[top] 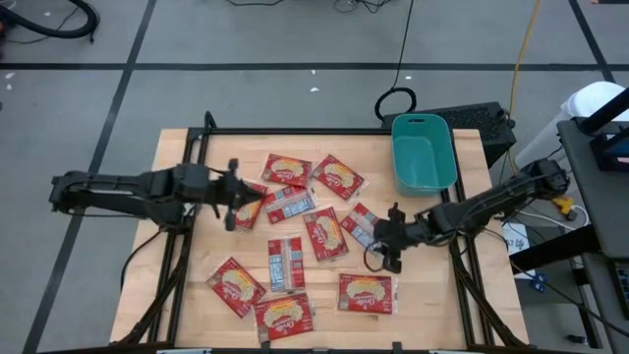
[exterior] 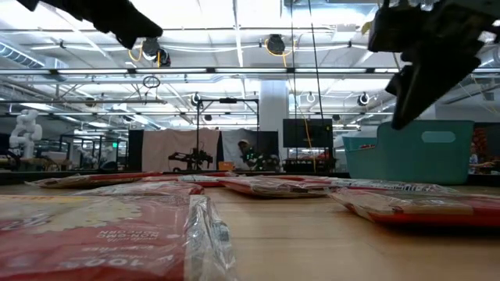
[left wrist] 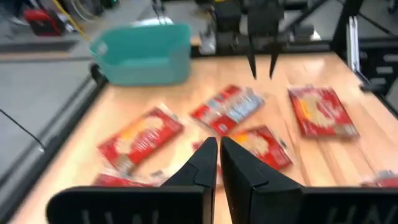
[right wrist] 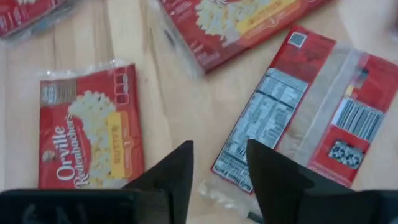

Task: Sort popcorn bags into baskets
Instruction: Put the red popcorn bag into the green bin

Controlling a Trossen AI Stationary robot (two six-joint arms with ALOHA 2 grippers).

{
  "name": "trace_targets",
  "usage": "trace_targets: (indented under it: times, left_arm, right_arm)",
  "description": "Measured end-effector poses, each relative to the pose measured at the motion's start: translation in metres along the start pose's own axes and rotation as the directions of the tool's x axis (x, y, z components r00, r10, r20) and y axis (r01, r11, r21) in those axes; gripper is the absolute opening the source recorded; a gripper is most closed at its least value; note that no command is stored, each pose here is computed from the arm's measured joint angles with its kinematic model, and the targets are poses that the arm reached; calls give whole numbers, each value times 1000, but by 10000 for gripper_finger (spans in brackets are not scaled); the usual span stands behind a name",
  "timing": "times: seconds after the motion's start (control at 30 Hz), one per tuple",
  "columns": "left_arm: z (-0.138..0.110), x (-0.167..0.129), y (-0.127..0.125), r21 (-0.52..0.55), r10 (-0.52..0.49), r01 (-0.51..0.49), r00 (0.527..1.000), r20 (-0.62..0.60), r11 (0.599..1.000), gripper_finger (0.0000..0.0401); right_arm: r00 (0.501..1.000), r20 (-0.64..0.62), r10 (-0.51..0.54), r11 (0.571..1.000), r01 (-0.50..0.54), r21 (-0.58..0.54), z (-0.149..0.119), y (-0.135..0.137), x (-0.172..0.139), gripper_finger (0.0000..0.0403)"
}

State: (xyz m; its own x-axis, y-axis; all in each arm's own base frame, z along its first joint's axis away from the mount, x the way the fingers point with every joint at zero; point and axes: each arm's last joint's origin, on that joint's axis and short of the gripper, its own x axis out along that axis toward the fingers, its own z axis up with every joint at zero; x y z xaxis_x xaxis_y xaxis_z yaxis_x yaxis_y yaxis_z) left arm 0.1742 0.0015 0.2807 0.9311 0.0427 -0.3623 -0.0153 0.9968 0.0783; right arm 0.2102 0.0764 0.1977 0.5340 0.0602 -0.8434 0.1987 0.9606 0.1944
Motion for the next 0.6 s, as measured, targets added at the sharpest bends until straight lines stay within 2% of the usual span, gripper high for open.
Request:
trace_targets:
  times: [0.17,0.4,0.6]
  left_arm:
    - [-7,22,-8,20,-41,42,996,-79,999,26]
    - [-10,40,-14,26,-59,62,993,-105,998,26]
    - [-12,51,-18,26,-71,74,991,-109,997,26]
  right_arm:
    - [999,-41,-14,998,12,-64,-12,11,1,158]
    - [991,-123,-59,997,54,-47,-23,16,13,179]
    - [979,-160,-122,983,98,-152,-31,19,26,208]
